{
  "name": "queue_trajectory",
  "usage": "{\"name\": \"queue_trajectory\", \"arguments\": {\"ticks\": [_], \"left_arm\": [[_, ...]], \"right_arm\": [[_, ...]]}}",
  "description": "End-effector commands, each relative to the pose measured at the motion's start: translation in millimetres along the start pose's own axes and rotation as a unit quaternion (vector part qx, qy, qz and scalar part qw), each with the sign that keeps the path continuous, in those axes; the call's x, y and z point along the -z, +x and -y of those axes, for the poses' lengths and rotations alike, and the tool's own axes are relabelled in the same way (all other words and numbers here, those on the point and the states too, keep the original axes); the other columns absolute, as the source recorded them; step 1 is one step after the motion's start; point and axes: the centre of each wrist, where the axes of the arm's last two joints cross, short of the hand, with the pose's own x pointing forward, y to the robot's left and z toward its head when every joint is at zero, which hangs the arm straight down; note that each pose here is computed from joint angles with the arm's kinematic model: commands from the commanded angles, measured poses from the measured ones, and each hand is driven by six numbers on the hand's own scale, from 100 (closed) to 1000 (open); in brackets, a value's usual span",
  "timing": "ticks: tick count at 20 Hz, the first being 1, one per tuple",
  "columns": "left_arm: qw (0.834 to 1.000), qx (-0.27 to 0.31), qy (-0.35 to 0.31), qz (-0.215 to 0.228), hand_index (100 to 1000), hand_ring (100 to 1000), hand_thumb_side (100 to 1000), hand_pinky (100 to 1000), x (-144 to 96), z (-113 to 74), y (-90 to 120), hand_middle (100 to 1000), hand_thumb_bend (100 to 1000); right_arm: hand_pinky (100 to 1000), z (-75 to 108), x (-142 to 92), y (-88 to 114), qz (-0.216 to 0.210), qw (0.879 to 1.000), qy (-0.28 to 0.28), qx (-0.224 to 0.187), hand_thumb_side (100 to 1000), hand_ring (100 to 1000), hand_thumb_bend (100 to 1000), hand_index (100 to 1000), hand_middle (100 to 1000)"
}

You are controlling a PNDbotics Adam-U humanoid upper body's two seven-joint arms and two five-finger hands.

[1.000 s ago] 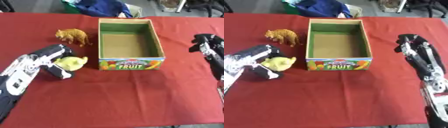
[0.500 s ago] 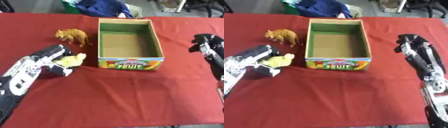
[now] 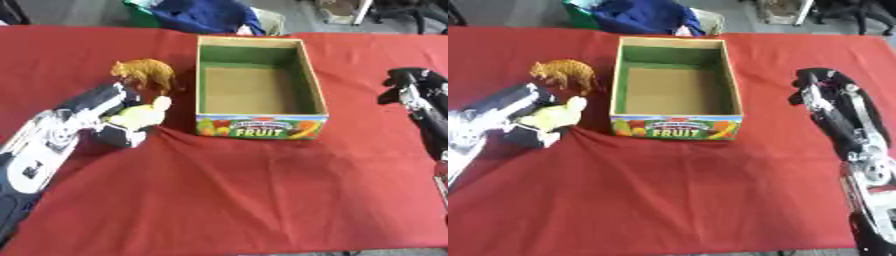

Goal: Pick up objects on the table and place them in the box.

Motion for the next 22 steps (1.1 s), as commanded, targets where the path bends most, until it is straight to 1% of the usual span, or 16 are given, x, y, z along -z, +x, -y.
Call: {"name": "queue_trajectory", "arguments": {"ticks": [1, 7, 8, 11, 12, 13, 14, 15, 16, 17, 18, 19, 20, 22], "left_arm": [[1.0, 0.006, 0.009, 0.006, 592, 470, 186, 598, -8.7, -19.3, 1.3, 422, 100], [1.0, -0.005, 0.018, 0.014, 590, 468, 205, 596, -14.5, -27.6, 5.7, 419, 100], [1.0, -0.006, 0.022, 0.016, 589, 468, 240, 596, -15.8, -29.6, 6.8, 418, 100], [0.999, -0.009, 0.031, 0.023, 591, 469, 262, 597, -19.8, -35.1, 9.9, 420, 100], [0.999, -0.01, 0.033, 0.026, 591, 470, 287, 597, -21.0, -36.8, 11.0, 420, 142], [0.999, -0.01, 0.034, 0.029, 591, 470, 293, 597, -22.3, -38.3, 11.9, 420, 160], [0.999, -0.011, 0.035, 0.032, 591, 470, 313, 597, -23.4, -39.8, 12.8, 420, 221], [0.999, -0.011, 0.035, 0.035, 591, 470, 325, 597, -24.4, -41.1, 13.6, 420, 256], [0.999, -0.01, 0.035, 0.037, 592, 470, 349, 598, -25.4, -42.4, 14.3, 420, 319], [0.999, -0.01, 0.035, 0.039, 592, 470, 355, 598, -26.2, -43.5, 14.9, 420, 339], [0.998, -0.01, 0.035, 0.042, 592, 470, 380, 598, -26.9, -44.4, 15.4, 420, 399], [0.998, -0.01, 0.035, 0.043, 592, 470, 388, 598, -27.6, -45.2, 15.8, 420, 418], [0.998, -0.011, 0.035, 0.045, 592, 470, 416, 598, -28.2, -45.9, 16.2, 420, 476], [0.998, -0.011, 0.036, 0.048, 593, 471, 431, 598, -29.6, -47.3, 16.7, 421, 523]], "right_arm": [[578, 4.8, 3.5, 5.3, 0.01, 1.0, 0.0, -0.009, 504, 530, 100, 705, 576], [578, 5.1, 3.2, 5.2, 0.009, 1.0, 0.0, -0.009, 505, 530, 100, 705, 576], [578, 5.2, 3.1, 5.1, 0.009, 1.0, -0.001, -0.009, 504, 530, 100, 705, 576], [578, 5.3, 3.1, 5.1, 0.009, 1.0, -0.001, -0.01, 505, 530, 100, 705, 576], [578, 5.3, 3.0, 5.1, 0.009, 1.0, -0.001, -0.01, 505, 530, 100, 705, 576], [578, 5.3, 3.0, 5.0, 0.009, 1.0, -0.001, -0.01, 506, 530, 100, 706, 576], [578, 5.4, 2.9, 5.0, 0.009, 1.0, -0.001, -0.01, 505, 530, 100, 705, 576], [578, 5.4, 2.9, 5.0, 0.009, 1.0, -0.001, -0.01, 505, 530, 100, 705, 576], [578, 5.4, 2.9, 4.9, 0.008, 1.0, -0.001, -0.01, 506, 530, 100, 705, 576], [578, 5.4, 2.9, 4.9, 0.008, 1.0, -0.001, -0.01, 506, 530, 100, 705, 576], [578, 5.4, 2.9, 4.9, 0.008, 1.0, -0.001, -0.01, 505, 530, 100, 705, 576], [578, 5.4, 2.8, 4.9, 0.008, 1.0, -0.001, -0.01, 505, 530, 100, 705, 576], [578, 5.5, 2.8, 4.8, 0.008, 1.0, -0.001, -0.01, 505, 530, 100, 705, 576], [578, 5.7, 2.7, 4.8, 0.008, 1.0, -0.001, -0.01, 505, 530, 100, 705, 576]]}}
